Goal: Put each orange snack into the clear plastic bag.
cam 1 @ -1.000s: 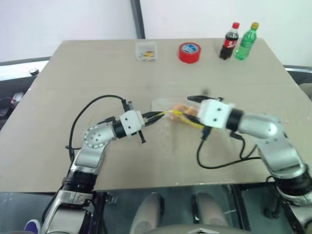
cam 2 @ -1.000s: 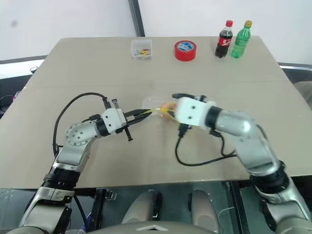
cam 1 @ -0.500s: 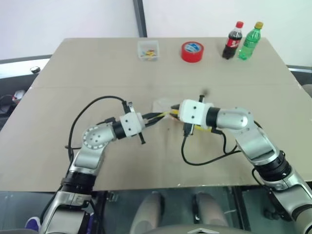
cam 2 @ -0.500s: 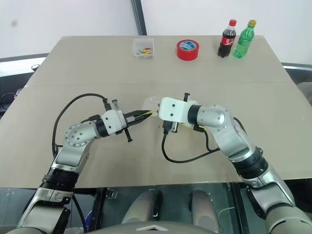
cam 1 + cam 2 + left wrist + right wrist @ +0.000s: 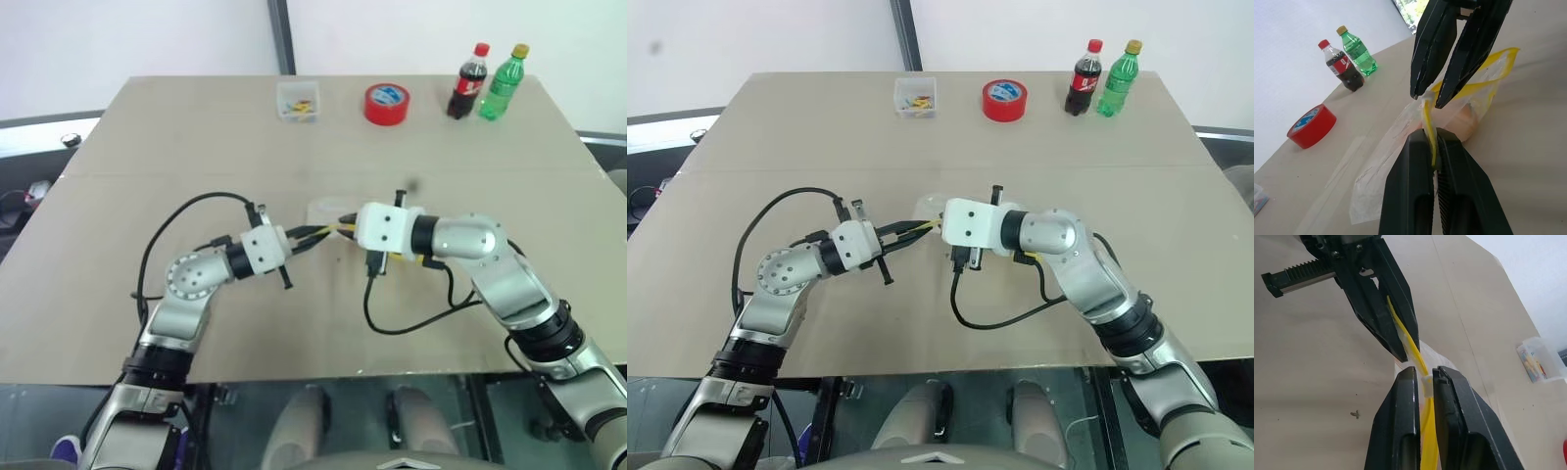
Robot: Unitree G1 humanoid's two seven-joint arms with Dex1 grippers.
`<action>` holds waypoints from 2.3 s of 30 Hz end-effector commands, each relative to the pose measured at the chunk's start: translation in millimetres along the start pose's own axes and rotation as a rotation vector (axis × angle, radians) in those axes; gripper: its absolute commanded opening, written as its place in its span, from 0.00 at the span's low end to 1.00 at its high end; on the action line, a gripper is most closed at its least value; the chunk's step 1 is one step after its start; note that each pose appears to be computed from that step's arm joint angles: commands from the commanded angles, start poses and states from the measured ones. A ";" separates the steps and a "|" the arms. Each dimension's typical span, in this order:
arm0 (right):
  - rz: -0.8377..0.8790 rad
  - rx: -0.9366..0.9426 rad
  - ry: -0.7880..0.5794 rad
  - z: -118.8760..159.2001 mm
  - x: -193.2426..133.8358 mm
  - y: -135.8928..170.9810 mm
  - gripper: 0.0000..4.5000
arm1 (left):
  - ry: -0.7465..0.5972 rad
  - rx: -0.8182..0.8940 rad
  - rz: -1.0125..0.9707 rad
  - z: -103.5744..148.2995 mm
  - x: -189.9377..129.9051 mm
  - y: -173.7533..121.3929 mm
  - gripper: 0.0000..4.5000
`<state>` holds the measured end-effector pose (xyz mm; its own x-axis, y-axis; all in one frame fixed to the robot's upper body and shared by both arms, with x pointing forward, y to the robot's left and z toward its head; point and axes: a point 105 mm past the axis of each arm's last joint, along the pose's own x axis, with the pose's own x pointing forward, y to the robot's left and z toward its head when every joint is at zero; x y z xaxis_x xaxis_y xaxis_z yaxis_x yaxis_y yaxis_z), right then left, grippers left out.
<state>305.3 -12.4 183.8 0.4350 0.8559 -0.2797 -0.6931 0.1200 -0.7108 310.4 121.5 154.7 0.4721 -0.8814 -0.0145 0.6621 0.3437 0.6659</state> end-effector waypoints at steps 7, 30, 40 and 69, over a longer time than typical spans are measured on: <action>-0.032 -0.069 -0.013 6.6 0.7 -10.3 0.12 | -0.037 0.101 -0.043 14.7 -1.0 -1.9 0.00; -0.033 -0.071 -0.012 5.7 -1.1 -13.0 0.00 | -0.039 0.075 0.004 11.7 -2.8 3.8 0.00; -0.205 0.035 0.207 -47.2 -37.4 -21.9 0.00 | -0.086 -0.079 0.211 16.1 -5.5 41.8 0.00; -0.663 -0.023 0.506 -101.9 -154.8 -112.0 0.00 | -0.153 -0.184 0.424 30.4 8.4 113.9 0.00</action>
<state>361.6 -158.4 216.2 0.8765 0.4628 -0.1326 -0.3640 0.4569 -0.8117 364.3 109.5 219.2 0.5763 -0.7860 0.2239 0.6676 0.6108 0.4257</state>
